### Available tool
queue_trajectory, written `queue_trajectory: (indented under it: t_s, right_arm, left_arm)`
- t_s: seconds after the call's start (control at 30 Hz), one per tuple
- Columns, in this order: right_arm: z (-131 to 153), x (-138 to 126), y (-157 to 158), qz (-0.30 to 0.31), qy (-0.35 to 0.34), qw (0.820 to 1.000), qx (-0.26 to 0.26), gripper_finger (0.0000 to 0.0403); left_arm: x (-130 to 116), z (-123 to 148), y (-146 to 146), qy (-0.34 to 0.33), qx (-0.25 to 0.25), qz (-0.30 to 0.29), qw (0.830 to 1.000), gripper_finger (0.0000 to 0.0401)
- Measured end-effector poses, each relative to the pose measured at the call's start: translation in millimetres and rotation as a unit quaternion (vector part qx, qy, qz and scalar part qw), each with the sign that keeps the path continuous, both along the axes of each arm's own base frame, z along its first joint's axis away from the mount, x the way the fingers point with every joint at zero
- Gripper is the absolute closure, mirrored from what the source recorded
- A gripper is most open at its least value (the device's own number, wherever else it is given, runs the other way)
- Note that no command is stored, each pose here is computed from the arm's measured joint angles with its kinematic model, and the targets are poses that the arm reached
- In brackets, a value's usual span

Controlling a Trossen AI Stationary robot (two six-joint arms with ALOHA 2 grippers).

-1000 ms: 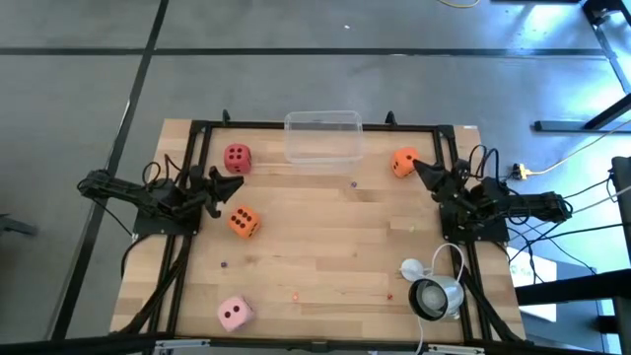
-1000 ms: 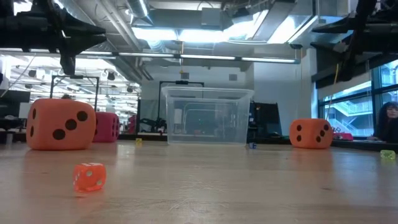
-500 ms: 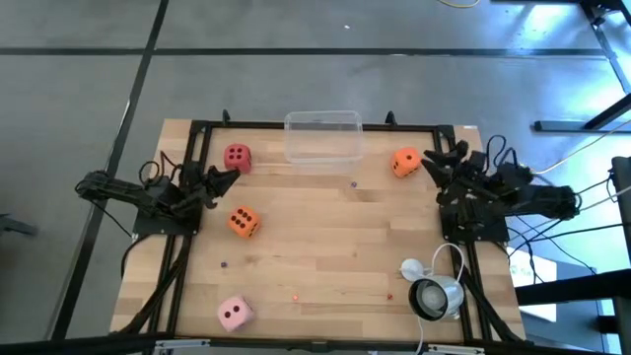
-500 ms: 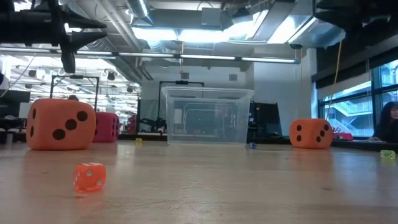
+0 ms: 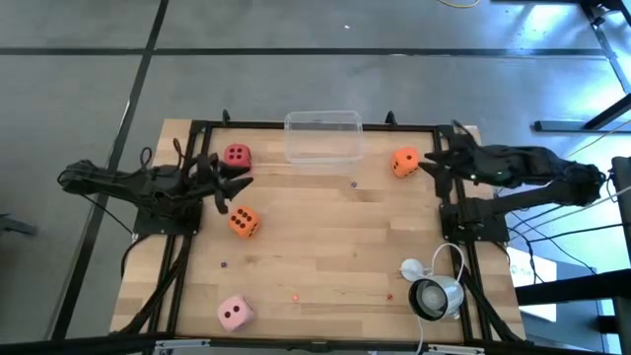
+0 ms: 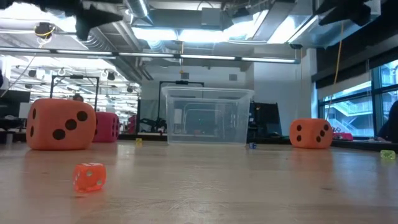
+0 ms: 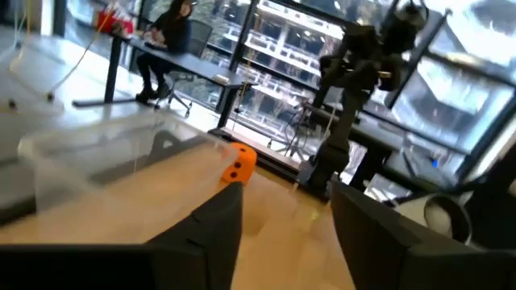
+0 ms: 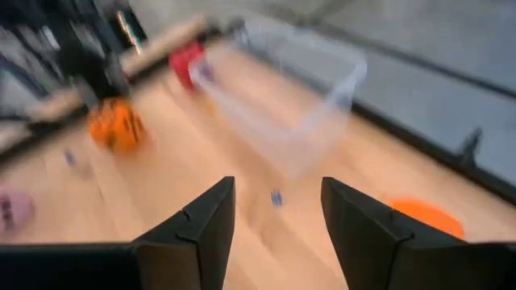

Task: Pick & Place Dice
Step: Put the small green dice into the transparent bin

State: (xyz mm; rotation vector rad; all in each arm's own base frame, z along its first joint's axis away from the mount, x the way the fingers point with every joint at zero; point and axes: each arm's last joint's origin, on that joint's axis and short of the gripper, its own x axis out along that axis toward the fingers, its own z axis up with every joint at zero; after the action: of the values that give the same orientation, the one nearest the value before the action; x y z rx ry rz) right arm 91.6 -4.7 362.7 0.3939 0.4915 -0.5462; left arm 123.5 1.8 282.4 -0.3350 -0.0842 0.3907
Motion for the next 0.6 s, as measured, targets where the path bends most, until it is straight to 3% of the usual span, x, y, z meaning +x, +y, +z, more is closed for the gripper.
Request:
queue_trajectory:
  t_s: [0.2,0.33,0.43,0.6]
  right_arm:
    - [-7,21,8,0.075,0.113,0.989,0.065,0.02]
    - [-22,43,11,0.088,0.172,0.978,0.082,0.0185]
    - [-36,55,12,0.067,0.214,0.97,0.096,0.0174]
    - [-59,68,15,-0.025,0.276,0.947,0.165,0.017]
  left_arm:
    - [4,18,0,0.028,0.032,-0.001,0.999,0.0163]
    - [3,18,0,0.036,0.034,-0.001,0.999,0.0149]
    - [1,16,0,0.05,0.035,-0.002,0.998,0.0146]
    - [-3,6,-1,0.102,0.039,-0.019,0.994,0.0147]
